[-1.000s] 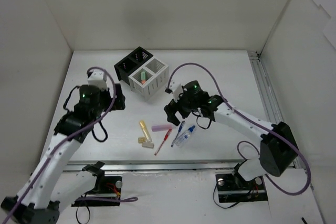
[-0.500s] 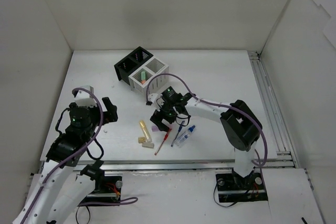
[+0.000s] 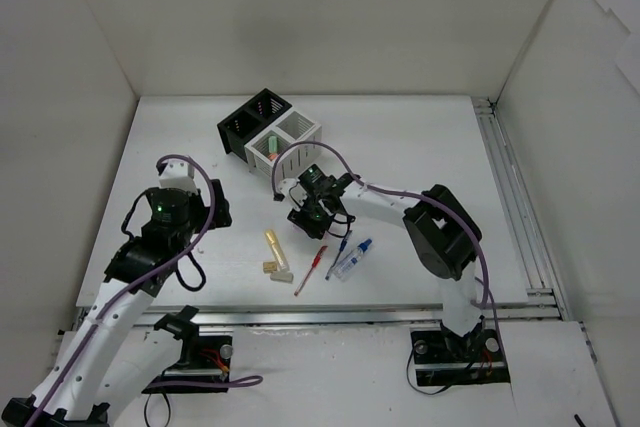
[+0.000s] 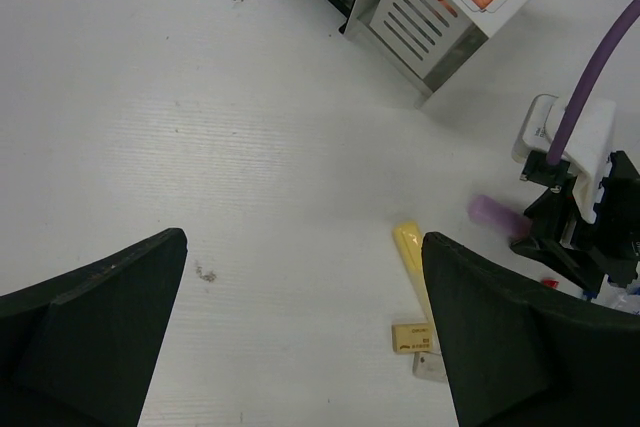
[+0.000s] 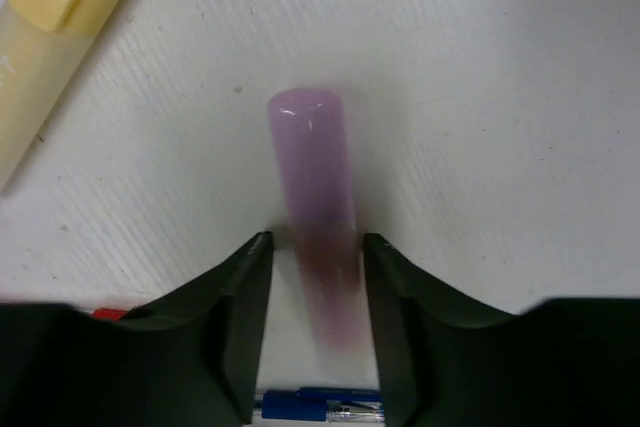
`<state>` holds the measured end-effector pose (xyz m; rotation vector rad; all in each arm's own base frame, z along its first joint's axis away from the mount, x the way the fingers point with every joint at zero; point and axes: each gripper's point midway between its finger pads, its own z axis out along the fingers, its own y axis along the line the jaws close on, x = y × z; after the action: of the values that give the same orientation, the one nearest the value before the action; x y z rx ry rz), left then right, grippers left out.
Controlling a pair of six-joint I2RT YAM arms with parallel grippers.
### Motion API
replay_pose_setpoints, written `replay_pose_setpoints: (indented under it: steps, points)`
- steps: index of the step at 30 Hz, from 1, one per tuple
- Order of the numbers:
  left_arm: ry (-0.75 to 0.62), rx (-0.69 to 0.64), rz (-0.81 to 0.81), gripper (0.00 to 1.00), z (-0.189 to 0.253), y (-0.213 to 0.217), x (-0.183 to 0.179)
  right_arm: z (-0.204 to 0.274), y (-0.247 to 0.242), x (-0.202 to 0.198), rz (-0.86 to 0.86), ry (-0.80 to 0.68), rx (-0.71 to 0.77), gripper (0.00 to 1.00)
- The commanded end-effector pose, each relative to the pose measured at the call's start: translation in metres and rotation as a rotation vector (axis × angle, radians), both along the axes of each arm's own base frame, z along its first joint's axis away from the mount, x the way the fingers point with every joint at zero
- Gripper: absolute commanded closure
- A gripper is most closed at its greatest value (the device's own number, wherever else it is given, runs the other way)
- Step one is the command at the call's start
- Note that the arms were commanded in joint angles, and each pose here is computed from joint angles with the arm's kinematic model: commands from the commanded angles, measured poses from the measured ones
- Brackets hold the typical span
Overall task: Sort the stationery into containers
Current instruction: Pick up the pen from the center of the board.
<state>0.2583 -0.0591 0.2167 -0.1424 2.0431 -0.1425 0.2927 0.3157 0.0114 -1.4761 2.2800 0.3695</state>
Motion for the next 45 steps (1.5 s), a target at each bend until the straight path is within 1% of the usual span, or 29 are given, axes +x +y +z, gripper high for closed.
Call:
replay_pose_setpoints:
  steps: [1, 2, 4, 5, 7, 8, 12, 14, 15, 16, 17, 18, 19, 21, 22, 25, 26, 28, 32, 39, 41, 43, 44, 45]
  points:
    - [-0.119, -0.016, 0.016, 0.0, 0.042, 0.001, 0.014, 0.004, -0.007, 0.014, -0.022, -0.014, -0.025, 0.66]
    - [-0.123, -0.016, 0.018, 0.0, 0.045, 0.001, 0.015, 0.005, -0.008, 0.016, -0.019, -0.016, -0.019, 0.76]
    - [-0.126, -0.015, 0.019, 0.0, 0.046, 0.001, 0.015, 0.01, -0.01, 0.021, -0.021, -0.022, -0.005, 0.83]
    - [-0.13, -0.016, 0.017, 0.0, 0.048, 0.001, 0.016, 0.012, -0.011, 0.022, -0.023, -0.024, -0.001, 0.9]
    - [-0.136, -0.024, -0.002, 0.0, 0.049, -0.003, 0.017, 0.019, -0.013, 0.024, -0.014, -0.037, 0.012, 0.94]
    - [-0.139, -0.029, -0.012, 0.0, 0.049, -0.006, 0.019, 0.022, -0.012, 0.024, -0.006, -0.042, 0.02, 1.0]
    - [-0.142, -0.054, -0.076, 0.0, 0.051, -0.022, 0.029, 0.051, -0.009, 0.032, 0.001, -0.132, 0.073, 1.0]
    - [-0.15, -0.093, -0.154, 0.0, 0.055, -0.04, 0.036, 0.079, -0.004, 0.035, 0.004, -0.216, 0.164, 1.0]
    - [-0.147, -0.123, -0.223, 0.0, 0.055, -0.055, 0.036, 0.08, -0.004, 0.026, 0.016, -0.214, 0.196, 1.0]
    - [-0.146, -0.134, -0.256, 0.0, 0.055, -0.062, 0.04, 0.11, 0.005, 0.029, 0.017, -0.283, 0.293, 1.0]
    - [-0.177, -0.161, -0.293, 0.0, 0.063, -0.071, 0.044, 0.124, 0.01, 0.029, 0.018, -0.313, 0.355, 1.0]
    - [-0.189, -0.191, -0.37, 0.0, 0.068, -0.085, 0.042, 0.139, 0.011, 0.015, 0.024, -0.31, 0.429, 1.0]
    - [-0.205, -0.218, -0.401, 0.0, 0.07, -0.094, 0.047, 0.157, 0.02, 0.016, 0.033, -0.35, 0.517, 1.0]
    - [-0.2, -0.264, -0.481, 0.0, 0.071, -0.112, 0.048, 0.178, 0.021, 0.0, 0.032, -0.341, 0.639, 1.0]
    - [-0.227, -0.287, -0.502, 0.0, 0.078, -0.119, 0.051, 0.195, 0.026, 0.001, 0.024, -0.376, 0.709, 1.0]
    - [-0.237, -0.355, -0.563, 0.0, 0.083, -0.137, 0.057, 0.216, 0.025, -0.004, -0.014, -0.396, 0.81, 1.0]
    - [-0.232, -0.377, -0.606, 0.0, 0.084, -0.147, 0.053, 0.218, 0.027, -0.007, -0.015, -0.394, 0.819, 1.0]
    - [-0.239, -0.396, -0.618, 0.0, 0.086, -0.154, 0.059, 0.223, 0.029, -0.008, -0.026, -0.386, 0.828, 1.0]
    - [-0.25, -0.415, -0.657, 0.0, 0.089, -0.169, 0.057, 0.229, 0.033, -0.006, -0.063, -0.402, 0.832, 1.0]
    - [-0.245, -0.42, -0.668, 0.0, 0.082, -0.181, 0.059, 0.236, 0.038, 0.004, -0.138, -0.391, 0.866, 1.0]
    - [-0.249, -0.414, -0.66, 0.0, 0.082, -0.18, 0.062, 0.242, 0.04, 0.002, -0.146, -0.373, 0.897, 1.0]
    - [-0.241, -0.414, -0.67, 0.1, 0.079, -0.185, 0.063, 0.246, 0.042, -0.001, -0.134, -0.373, 0.924, 1.0]
    - [-0.236, -0.417, -0.679, 0.27, 0.077, -0.187, 0.063, 0.248, 0.042, 0.0, -0.139, -0.376, 0.927, 1.0]
    - [-0.234, -0.419, -0.688, 0.35, 0.077, -0.189, 0.063, 0.249, 0.042, 0.002, -0.148, -0.379, 0.934, 1.0]
